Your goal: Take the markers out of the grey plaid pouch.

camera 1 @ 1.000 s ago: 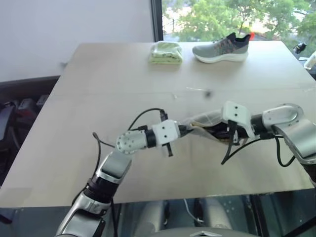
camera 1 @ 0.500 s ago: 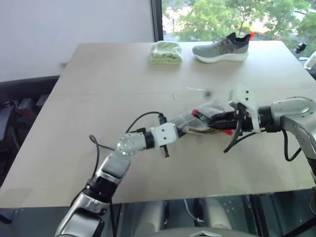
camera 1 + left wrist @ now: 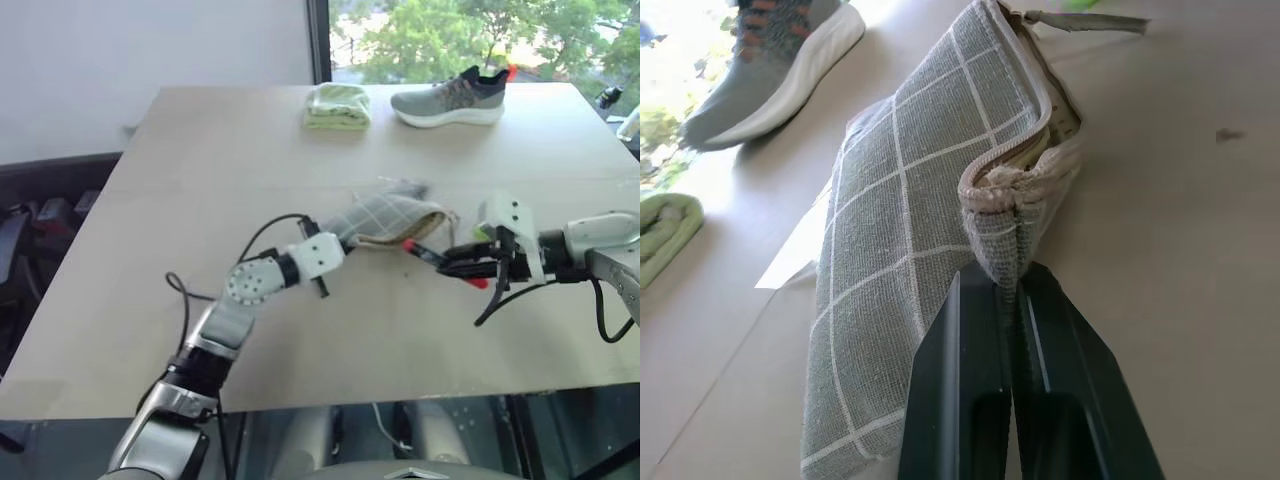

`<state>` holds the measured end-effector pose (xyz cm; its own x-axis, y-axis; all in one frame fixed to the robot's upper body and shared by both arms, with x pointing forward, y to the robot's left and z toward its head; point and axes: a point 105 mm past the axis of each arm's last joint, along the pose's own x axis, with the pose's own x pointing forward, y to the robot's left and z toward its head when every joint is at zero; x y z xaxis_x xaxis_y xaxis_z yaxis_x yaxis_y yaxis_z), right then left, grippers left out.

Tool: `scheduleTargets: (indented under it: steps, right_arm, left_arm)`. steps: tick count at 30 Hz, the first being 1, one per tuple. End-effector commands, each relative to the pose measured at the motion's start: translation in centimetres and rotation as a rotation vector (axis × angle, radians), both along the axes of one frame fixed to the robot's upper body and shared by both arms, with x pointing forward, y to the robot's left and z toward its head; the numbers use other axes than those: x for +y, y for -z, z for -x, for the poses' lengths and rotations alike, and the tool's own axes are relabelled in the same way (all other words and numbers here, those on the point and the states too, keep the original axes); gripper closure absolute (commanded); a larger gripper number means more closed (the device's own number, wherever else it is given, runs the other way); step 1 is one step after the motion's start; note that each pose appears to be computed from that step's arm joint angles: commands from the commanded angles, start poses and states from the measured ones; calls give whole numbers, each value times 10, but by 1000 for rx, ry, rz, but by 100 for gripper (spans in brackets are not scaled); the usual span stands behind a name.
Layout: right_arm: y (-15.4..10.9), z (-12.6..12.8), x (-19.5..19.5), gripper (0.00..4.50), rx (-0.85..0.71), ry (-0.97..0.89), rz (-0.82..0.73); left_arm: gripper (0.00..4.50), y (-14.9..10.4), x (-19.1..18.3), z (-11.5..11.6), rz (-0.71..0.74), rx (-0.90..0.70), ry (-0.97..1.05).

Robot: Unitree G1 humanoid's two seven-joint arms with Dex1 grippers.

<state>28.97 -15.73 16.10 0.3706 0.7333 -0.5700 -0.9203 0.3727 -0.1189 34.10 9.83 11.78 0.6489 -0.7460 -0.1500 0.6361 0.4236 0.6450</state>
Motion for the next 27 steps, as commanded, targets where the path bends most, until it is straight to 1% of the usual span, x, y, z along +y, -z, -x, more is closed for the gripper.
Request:
scheduleTargets:
  steps: [1, 3, 7, 10, 11, 13, 14, 17, 20, 22, 25, 26, 27]
  right_arm:
    - [11, -17, -35, 414, -72, 147, 130]
    - [21, -22, -53, 414, -79, 220, 179]
    - [30, -24, -66, 414, -67, 289, 149]
    - [33, -24, -73, 260, -74, 327, 144]
    - [32, -26, -77, 222, -94, 347, 152]
    - [28, -31, -80, 113, -117, 389, 130]
    - [25, -30, -77, 83, -114, 388, 96]
    - [14, -24, -63, 83, -86, 361, -38]
    - [8, -9, -45, 75, -55, 277, -154]
    - [5, 4, -35, 75, -39, 215, -239]
    - [2, 11, -32, 75, -73, 205, -364]
    - [7, 12, -36, 75, -73, 225, -391]
    - [21, 18, -42, 75, -62, 226, -372]
  left_arm:
    - [450, -16, 20, -7, 9, -63, -66]
    - [450, -15, 33, -6, 20, -48, -100]
    - [450, -5, 55, 5, 24, 5, -147]
    - [450, 5, 71, 15, 14, 46, -177]
    - [450, 8, 76, 17, 16, 58, -188]
    - [450, 11, 86, 20, 25, 75, -222]
    - [450, 13, 91, 21, 27, 81, -236]
    - [450, 17, 100, 24, 35, 94, -257]
    - [359, 20, 106, 32, 41, 111, -259]
    - [276, 23, 114, 36, 70, 133, -286]
    - [149, 29, 123, 45, 93, 180, -311]
    - [118, 30, 125, 49, 102, 196, -318]
    - [65, 30, 128, 55, 149, 231, -330]
